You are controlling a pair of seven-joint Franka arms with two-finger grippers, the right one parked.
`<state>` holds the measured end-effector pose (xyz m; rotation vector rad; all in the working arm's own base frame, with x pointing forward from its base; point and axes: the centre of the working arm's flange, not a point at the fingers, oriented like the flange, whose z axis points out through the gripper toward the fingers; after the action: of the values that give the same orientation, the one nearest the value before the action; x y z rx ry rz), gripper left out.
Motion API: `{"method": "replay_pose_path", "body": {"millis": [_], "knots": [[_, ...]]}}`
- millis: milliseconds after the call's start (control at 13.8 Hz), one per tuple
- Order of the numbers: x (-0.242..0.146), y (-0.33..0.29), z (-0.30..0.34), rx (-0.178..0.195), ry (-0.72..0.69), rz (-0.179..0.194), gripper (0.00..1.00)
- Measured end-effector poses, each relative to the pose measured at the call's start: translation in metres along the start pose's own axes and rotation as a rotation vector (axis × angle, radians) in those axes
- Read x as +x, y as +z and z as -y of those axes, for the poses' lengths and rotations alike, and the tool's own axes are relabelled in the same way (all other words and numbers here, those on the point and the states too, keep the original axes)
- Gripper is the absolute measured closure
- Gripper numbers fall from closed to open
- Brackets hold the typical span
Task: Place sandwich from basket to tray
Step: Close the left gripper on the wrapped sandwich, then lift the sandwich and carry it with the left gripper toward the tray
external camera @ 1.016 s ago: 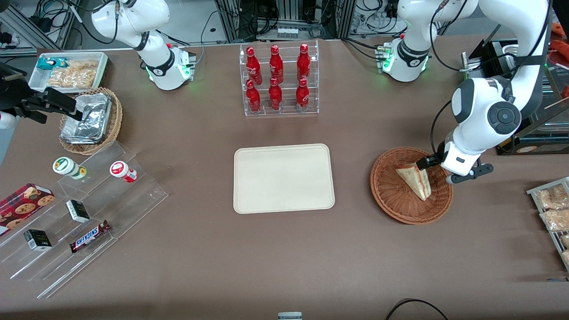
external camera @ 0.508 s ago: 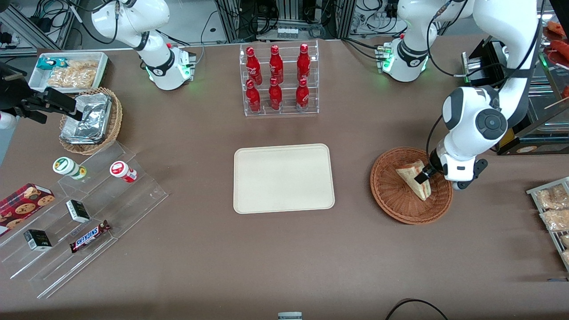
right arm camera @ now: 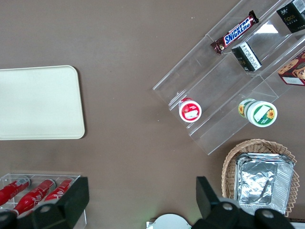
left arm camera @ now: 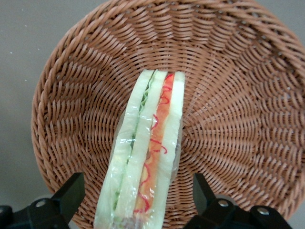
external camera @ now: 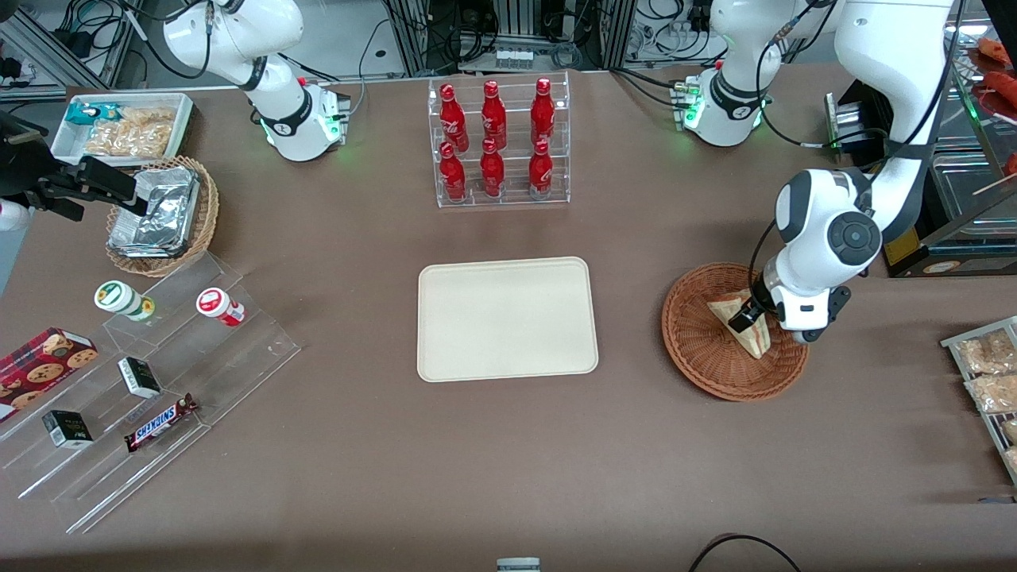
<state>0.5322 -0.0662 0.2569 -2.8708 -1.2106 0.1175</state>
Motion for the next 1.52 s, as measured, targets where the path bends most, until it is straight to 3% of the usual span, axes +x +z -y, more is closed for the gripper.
{"method": "replay_pose_path", "body": {"millis": [290,653,798,1089,1234,1524], "knots": [[-0.001,0.018,0.001,0.024,-0.003,0.024,0.04],[0.002,0.013,-0.002,0.019,-0.014,0.020,0.57],[0.008,-0.004,-0.009,0.041,-0.015,0.035,0.65],[0.019,-0.068,-0.031,0.109,0.039,0.084,0.70],[0.009,-0.083,-0.046,0.102,0.097,0.081,0.72],[-0.047,-0.086,-0.083,0.094,0.220,0.082,0.73]]}}
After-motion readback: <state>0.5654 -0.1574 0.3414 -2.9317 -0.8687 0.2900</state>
